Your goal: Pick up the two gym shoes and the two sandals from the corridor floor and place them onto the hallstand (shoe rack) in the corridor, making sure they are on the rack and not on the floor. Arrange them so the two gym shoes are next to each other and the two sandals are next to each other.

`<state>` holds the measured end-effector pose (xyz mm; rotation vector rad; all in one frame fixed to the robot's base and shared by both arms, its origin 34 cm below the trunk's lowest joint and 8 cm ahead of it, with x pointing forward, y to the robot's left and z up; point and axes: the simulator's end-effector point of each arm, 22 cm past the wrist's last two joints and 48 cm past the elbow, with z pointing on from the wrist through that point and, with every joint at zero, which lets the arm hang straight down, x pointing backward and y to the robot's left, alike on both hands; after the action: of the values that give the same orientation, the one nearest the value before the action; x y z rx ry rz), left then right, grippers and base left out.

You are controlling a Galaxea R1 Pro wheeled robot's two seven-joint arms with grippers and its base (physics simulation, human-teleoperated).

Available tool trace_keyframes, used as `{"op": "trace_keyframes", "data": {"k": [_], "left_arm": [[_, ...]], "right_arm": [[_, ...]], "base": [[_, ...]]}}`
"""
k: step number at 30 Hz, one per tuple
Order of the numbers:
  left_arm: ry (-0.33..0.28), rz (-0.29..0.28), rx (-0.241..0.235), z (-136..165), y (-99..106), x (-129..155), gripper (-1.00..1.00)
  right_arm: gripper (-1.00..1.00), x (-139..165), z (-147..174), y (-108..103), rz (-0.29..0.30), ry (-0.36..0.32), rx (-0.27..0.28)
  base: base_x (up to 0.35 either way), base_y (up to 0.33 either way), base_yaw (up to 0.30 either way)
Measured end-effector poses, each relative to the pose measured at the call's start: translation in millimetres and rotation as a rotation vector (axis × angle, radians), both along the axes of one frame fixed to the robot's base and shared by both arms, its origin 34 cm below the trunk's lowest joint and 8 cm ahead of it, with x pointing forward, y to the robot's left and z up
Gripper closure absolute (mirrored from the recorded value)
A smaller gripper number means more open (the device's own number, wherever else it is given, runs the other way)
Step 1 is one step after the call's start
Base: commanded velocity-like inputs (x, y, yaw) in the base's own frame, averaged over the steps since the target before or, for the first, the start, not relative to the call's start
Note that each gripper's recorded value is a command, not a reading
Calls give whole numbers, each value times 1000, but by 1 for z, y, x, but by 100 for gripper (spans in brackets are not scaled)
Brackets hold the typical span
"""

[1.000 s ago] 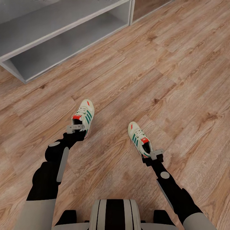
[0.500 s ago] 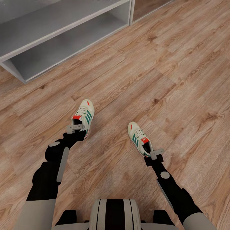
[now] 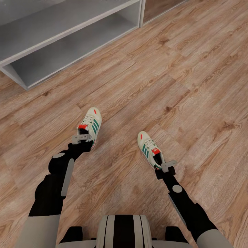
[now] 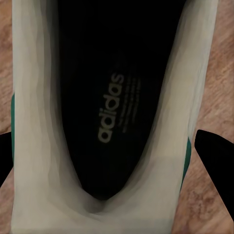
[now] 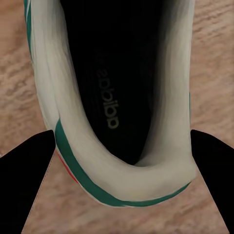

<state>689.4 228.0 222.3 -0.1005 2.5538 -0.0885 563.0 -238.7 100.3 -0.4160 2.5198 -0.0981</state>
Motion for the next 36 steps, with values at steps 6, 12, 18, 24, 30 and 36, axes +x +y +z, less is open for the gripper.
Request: {"op": "trace_keyframes", "data": {"k": [6, 12, 18, 24, 30, 36], "left_arm": [[48, -6, -1, 0, -1, -8, 100], [54, -10, 2, 12, -1, -7, 100], [48, -10, 7, 23, -1, -8, 100], [77, -10, 13, 21, -1, -31, 100], [96, -12, 9, 23, -3, -50, 100], [134, -11, 9, 20, -3, -79, 100]], "right_arm": [[100, 6, 7, 3, 0, -14, 5], [100, 16, 20, 4, 0, -40, 6], [100, 24, 33, 5, 1, -61, 6], [100, 32, 44, 5, 2, -78, 7], [100, 40, 58, 5, 2, -101, 6], [100, 49, 71, 5, 0, -124, 5]], "base": [[0, 0, 0], [0, 0, 0], [0, 0, 0], [0, 0, 0], [0, 0, 0], [0, 0, 0]]}}
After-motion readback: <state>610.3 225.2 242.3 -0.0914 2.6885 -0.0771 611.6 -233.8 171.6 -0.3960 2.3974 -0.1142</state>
